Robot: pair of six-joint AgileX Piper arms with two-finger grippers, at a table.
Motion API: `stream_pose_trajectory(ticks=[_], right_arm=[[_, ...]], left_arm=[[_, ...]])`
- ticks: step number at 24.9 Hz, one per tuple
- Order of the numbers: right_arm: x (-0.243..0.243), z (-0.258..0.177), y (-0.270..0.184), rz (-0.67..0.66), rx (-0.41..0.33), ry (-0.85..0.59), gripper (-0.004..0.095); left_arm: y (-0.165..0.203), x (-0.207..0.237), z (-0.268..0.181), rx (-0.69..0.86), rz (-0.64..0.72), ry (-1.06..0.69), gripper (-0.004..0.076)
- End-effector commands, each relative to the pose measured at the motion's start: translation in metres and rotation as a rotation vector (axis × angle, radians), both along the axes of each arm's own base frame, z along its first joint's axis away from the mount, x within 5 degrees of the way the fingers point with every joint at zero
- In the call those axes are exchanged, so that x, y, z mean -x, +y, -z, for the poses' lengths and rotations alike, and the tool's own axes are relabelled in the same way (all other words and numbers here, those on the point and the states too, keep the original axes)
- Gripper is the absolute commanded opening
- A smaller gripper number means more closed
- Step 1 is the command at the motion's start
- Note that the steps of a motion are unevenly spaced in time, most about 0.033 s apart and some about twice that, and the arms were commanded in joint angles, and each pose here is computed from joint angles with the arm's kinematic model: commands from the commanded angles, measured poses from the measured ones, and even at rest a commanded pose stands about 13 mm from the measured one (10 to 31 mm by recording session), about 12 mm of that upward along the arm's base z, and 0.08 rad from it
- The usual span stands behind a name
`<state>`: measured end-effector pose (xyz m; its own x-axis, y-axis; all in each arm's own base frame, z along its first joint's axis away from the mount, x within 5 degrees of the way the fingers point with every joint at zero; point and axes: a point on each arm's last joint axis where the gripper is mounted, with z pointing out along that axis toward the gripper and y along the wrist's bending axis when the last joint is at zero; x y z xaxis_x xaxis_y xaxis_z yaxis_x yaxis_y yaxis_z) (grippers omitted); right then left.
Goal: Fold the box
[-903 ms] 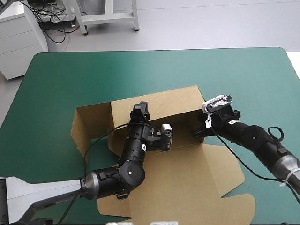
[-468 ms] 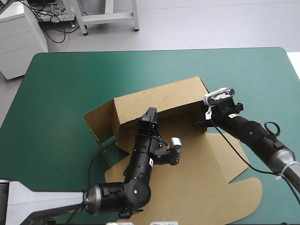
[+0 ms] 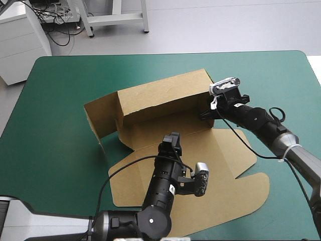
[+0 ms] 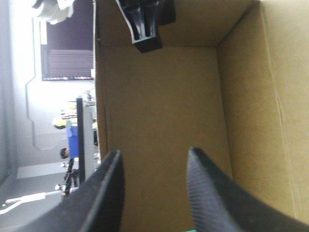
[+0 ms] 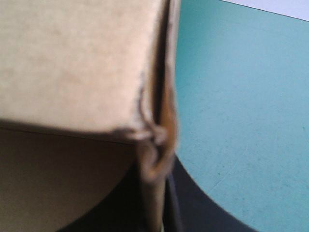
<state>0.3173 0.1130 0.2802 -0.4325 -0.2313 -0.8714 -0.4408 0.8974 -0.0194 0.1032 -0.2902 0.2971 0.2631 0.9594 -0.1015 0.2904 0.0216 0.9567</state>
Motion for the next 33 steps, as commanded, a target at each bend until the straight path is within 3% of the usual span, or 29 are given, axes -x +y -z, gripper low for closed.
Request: stream_pose_trajectory(ticks=[1, 2, 5, 8, 11, 19, 21, 26, 33], right_arm=[[-0.001, -0.025, -0.004, 0.028, -0.039, -0.072, -0.002], [-0.001, -0.025, -0.004, 0.019, -0.039, -0.066, -0.002], [0.001, -0.023, -0.002, -0.008, -0.023, -0.053, -0.002], [0.002, -0.022, -0.001, -0.022, -0.024, -0.04, -0.002], [0.002, -0.022, -0.001, -0.026, -0.028, -0.033, -0.002], [0.003, -0.021, 0.0, -0.027, -0.041, -0.02, -0.002], [0.003, -0.021, 0.0, -0.026, -0.05, -0.012, -0.0019], [0.001, -0.017, 0.001, -0.031, -0.043, 0.003, -0.002], [-0.001, -0.011, 0.002, -0.03, -0.042, 0.022, -0.002]], left_arm=[[-0.002, -0.003, -0.039, 0.005, 0.022, 0.045, 0.0059], [-0.004, -0.005, -0.046, -0.003, 0.048, 0.086, -0.0037], [-0.005, -0.02, -0.071, -0.003, 0.092, 0.258, -0.002], [0.01, -0.048, -0.094, 0.057, 0.054, 0.487, -0.002], [0.055, -0.1, -0.138, 0.276, -0.06, 0.663, -0.002], [0.179, -0.181, -0.171, 0.842, -0.414, 0.759, -0.0032], [0.228, -0.195, -0.17, 1.042, -0.582, 0.782, -0.0032], [0.329, -0.193, -0.162, 1.245, -0.901, 0.748, -0.0032], [0.368, -0.194, -0.123, 1.529, -0.903, 0.862, -0.0032]])
